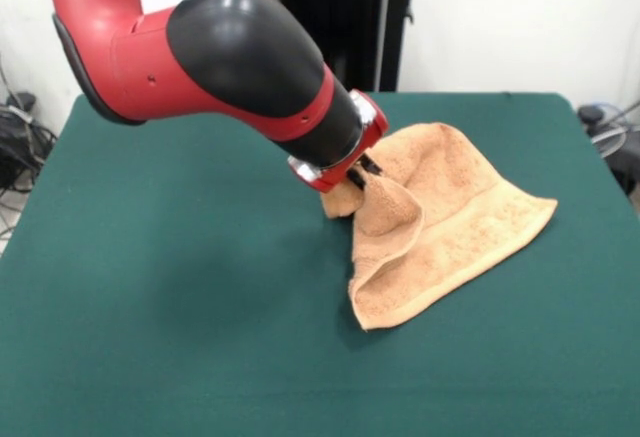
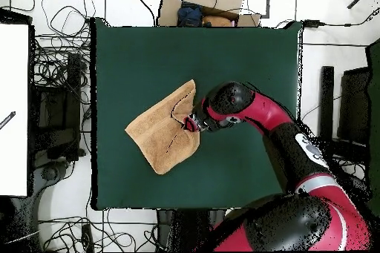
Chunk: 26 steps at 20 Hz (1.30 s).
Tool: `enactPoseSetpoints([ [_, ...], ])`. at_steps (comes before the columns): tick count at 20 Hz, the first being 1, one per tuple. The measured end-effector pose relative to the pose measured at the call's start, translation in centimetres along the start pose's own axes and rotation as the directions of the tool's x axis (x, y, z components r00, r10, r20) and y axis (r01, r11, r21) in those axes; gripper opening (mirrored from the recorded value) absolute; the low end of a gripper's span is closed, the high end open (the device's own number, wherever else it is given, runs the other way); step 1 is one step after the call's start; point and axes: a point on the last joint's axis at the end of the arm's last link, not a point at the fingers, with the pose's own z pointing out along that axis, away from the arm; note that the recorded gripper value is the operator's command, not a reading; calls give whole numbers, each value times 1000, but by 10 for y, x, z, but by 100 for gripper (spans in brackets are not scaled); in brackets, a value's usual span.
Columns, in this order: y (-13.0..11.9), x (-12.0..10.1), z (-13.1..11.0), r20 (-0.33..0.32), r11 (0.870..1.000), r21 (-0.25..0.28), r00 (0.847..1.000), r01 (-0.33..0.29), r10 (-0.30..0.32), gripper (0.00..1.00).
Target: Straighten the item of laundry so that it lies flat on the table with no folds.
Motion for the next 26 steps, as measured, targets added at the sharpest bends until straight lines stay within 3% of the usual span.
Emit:
enactPoseSetpoints([
  [2,0,0,2,-1,1000,-4,1000,0,0,0],
  [3,0,1,5,-3,1000,-10,1000,-1,1,100],
  [21,-2,3,7,-1,1000,-15,1000,-6,6,100],
  [25,-3,6,5,-13,1000,1,1000,-4,4,100],
  [26,-4,11,4,-34,1000,25,999,-1,2,100],
])
